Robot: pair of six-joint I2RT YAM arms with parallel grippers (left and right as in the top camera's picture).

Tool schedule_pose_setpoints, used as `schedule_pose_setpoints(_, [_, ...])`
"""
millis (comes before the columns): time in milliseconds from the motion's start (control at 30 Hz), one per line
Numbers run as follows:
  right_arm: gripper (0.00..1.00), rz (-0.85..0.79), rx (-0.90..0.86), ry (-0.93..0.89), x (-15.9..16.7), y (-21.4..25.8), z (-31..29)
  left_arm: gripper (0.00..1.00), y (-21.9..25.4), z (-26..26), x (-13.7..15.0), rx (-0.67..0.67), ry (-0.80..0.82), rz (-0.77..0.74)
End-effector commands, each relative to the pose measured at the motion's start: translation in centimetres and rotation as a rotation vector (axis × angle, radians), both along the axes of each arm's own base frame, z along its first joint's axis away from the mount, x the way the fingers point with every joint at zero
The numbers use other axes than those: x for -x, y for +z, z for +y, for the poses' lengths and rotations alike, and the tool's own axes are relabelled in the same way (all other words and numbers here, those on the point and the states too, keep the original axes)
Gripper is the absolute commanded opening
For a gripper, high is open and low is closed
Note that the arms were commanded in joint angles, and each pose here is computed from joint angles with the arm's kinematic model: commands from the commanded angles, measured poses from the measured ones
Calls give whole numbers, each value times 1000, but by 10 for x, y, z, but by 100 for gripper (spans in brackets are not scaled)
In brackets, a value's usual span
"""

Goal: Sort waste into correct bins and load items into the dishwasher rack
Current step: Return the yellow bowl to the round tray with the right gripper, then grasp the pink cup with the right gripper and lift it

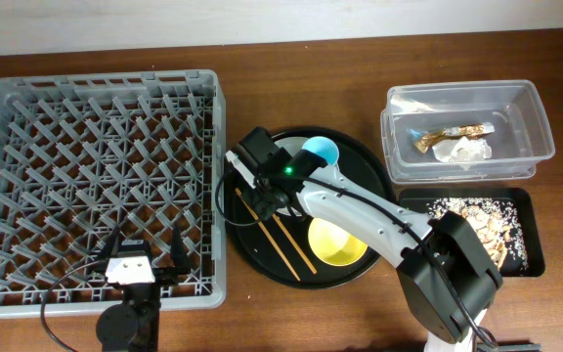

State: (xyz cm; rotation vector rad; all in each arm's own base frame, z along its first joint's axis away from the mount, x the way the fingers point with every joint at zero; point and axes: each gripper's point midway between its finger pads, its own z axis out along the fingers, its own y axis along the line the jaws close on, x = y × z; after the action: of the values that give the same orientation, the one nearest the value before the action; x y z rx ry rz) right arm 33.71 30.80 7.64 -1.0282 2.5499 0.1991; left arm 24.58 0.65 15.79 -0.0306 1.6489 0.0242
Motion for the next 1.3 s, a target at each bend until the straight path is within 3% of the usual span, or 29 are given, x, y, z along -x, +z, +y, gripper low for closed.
schedule_pose_setpoints(0, [23, 5, 20, -8, 2, -1, -2, 99, -2, 0, 0, 10, 1, 2])
schedule_pose_setpoints(67, [22, 4, 18, -8, 2, 0, -2, 99, -2, 0, 0, 10, 1, 2])
schedule_pose_setpoints(133, [4, -7, 8, -7, -1, 3, 0, 99, -2, 0, 0, 10, 1, 2])
schedule_pose_setpoints(167, [4, -29, -17, -6, -5, 17, 5, 99, -2, 0, 0, 10, 1, 2])
schedule_pose_setpoints(333, [4, -135, -126, -3, -1, 146, 3, 99, -2, 0, 0, 10, 1, 2])
schedule_pose_setpoints(433, [4, -142, -286, 40, 37, 235, -17, 99, -2, 0, 0, 10, 1, 2])
schedule_pose_setpoints(600, [4, -15, -510, 69, 86, 289, -85, 99, -2, -2, 0, 12, -13, 2])
schedule_pose_setpoints(667, [4, 25, -591, 136, 95, 298, -90, 99, 10, -17, 0, 16, -98, -43])
schedule_pose_setpoints(700, [4, 50, -648, 175, 99, 303, -92, 99, 27, -39, 3, 15, -228, -112])
schedule_pose_setpoints(733, [4, 65, -686, 209, 101, 306, -94, 99, 55, -83, 21, -3, -499, -200])
schedule_pose_setpoints(767, [4, 69, -709, 240, 104, 308, -96, 99, 72, -100, 35, 32, -619, -227])
schedule_pose_setpoints(833, [4, 78, -756, 298, 112, 312, -98, 99, 104, -112, 54, 245, -710, -186])
schedule_pose_setpoints(933, [4, 86, -818, 360, 121, 322, -93, 100, 155, -141, 91, 306, -950, -125])
schedule_pose_setpoints(1067, [4, 94, -866, 395, 127, 330, -89, 99, 200, -174, 114, 367, -1377, 167])
schedule_pose_setpoints(1167, [4, 106, -904, 415, 131, 336, -87, 99, 212, -177, 103, 382, -1559, 248])
schedule_pose_setpoints(1267, [4, 140, -1017, 476, 143, 355, -83, 99, 194, -177, 69, 481, -1537, 344])
